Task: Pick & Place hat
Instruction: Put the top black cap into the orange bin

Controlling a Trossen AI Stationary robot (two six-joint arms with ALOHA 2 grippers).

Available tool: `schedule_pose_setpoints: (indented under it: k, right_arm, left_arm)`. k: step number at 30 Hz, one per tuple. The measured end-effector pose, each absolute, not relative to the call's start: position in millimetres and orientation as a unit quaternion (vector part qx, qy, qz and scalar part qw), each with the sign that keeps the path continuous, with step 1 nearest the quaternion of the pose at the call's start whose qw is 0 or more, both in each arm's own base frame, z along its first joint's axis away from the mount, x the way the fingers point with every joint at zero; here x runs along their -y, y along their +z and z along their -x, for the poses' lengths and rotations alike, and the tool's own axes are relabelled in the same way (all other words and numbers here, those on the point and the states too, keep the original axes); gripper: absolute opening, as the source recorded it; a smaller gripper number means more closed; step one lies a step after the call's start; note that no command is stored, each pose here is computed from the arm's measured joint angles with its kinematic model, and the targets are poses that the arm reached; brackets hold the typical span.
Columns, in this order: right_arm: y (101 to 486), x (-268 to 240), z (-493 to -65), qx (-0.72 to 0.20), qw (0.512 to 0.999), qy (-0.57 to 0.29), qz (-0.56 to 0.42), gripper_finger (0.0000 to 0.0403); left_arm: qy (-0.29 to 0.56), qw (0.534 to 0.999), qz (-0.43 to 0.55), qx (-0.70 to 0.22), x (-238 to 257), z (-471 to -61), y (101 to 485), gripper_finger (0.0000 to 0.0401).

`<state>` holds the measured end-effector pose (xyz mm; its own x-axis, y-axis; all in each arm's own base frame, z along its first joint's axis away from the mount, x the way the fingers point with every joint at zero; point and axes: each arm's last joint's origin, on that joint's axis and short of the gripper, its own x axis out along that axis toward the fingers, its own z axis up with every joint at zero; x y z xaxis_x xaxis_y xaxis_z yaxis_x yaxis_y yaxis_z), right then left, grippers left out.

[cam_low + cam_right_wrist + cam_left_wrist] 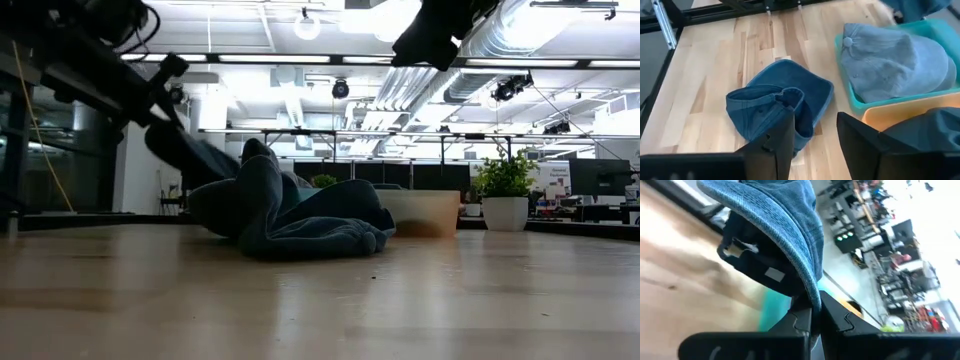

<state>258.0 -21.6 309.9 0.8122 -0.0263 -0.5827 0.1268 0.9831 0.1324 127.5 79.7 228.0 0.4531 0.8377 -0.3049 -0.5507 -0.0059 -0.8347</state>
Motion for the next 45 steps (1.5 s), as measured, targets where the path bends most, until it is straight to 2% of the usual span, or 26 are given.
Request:
schedule_pose_setpoints:
  k: [3,11,19,24,32,37,45]
  right_arm:
    - [322,28,-255,-0.311,0.947,-0.033,-0.074,0.0147]
    - [380,52,-240,-0.311,0.949,-0.042,0.029,0.0151]
    - [418,79,-235,-0.293,0.949,-0.067,0.095,0.0175]
    - [424,91,-251,-0.289,0.95,-0.049,0.106,0.0199]
    - [416,108,-297,-0.314,0.938,-0.041,0.142,0.0233]
    - [417,116,-321,-0.308,0.934,-0.04,0.179,0.0236]
    - [416,128,-352,-0.305,0.934,-0.044,0.183,0.0237]
  left_arm:
    - [0.481,0.715,0.488,0.138,-79,-128,241,0.0007]
    - [0.404,0.784,0.458,0.109,-75,-130,276,0.0006]
    - [0.304,0.84,0.441,0.085,-70,-132,306,0.0006]
    - [0.242,0.865,0.433,0.069,-66,-132,318,0.0006]
    - [0.185,0.88,0.435,0.048,-62,-133,323,0.0006]
    - [0.162,0.885,0.436,0.037,-61,-134,323,0.0006]
    - [0.138,0.89,0.434,0.026,-59,-134,323,0.0006]
